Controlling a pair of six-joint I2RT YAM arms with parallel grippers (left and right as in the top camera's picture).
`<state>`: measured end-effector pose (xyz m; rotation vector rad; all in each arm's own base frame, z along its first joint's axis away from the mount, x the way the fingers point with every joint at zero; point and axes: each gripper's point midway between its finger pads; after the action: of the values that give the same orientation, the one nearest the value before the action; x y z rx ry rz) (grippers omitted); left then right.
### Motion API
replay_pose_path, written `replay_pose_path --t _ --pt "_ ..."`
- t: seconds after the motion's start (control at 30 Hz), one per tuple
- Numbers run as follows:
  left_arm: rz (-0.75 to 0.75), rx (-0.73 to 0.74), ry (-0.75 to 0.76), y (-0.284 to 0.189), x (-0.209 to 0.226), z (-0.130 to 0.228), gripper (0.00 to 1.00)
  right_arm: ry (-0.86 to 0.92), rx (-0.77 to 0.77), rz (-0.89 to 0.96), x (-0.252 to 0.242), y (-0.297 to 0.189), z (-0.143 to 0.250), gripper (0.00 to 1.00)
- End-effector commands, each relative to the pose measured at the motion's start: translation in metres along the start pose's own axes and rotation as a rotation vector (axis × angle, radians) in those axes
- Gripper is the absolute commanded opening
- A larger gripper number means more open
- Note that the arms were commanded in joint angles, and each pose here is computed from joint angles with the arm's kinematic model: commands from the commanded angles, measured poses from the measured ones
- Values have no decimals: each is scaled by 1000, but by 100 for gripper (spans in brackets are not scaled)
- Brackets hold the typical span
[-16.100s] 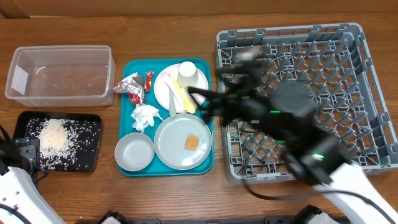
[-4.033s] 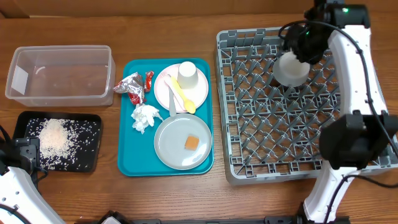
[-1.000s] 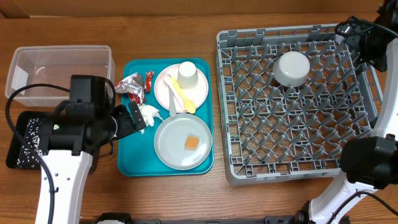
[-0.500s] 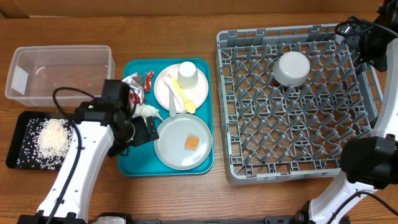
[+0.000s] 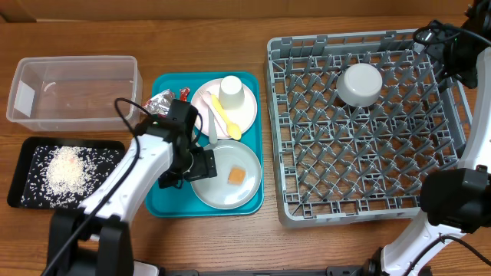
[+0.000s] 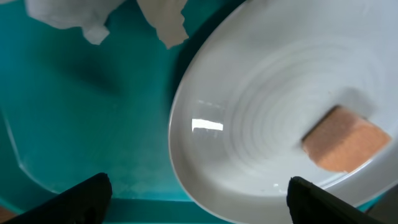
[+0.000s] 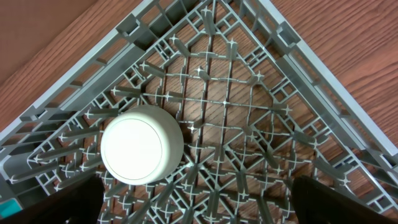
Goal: Sort waste into correct bins and load items into the dishwasher rack
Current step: 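Grasp the plate rim with the left gripper and lift it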
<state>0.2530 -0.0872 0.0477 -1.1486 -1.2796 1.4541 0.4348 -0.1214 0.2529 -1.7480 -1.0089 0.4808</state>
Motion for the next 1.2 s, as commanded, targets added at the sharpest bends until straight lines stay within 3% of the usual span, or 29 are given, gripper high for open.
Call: replay_pose_path --t 0.0,0.27,0.33,0.47,0.57,0.67,0.83,1.17 --pt "-47 44 -10 17 6 3 89 5 -23 1 0 -6 -4 100" --pt "-107 78 -14 36 15 1 86 5 -23 1 0 -6 -4 100" --pt "-110 86 -15 39 16 3 81 5 -23 1 0 -6 -4 100" --pt "-107 88 -16 46 17 5 63 5 -23 1 0 -6 -4 100" --pt "-104 96 -16 49 18 9 42 5 -23 1 0 -6 -4 100" --pt "-108 103 -17 51 20 11 33 5 -23 1 0 -6 -4 100" --pt "-123 100 -17 51 23 11 8 5 -23 1 0 -6 -4 100" --pt "-145 144 -40 34 25 14 4 5 -23 1 0 -6 -4 100"
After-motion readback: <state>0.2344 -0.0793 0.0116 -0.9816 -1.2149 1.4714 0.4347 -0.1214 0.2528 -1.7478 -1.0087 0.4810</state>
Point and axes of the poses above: each gripper's point midway between its finger pads, its own y axis out along the fingers, its own x axis along the line the jaws close on, z = x × y
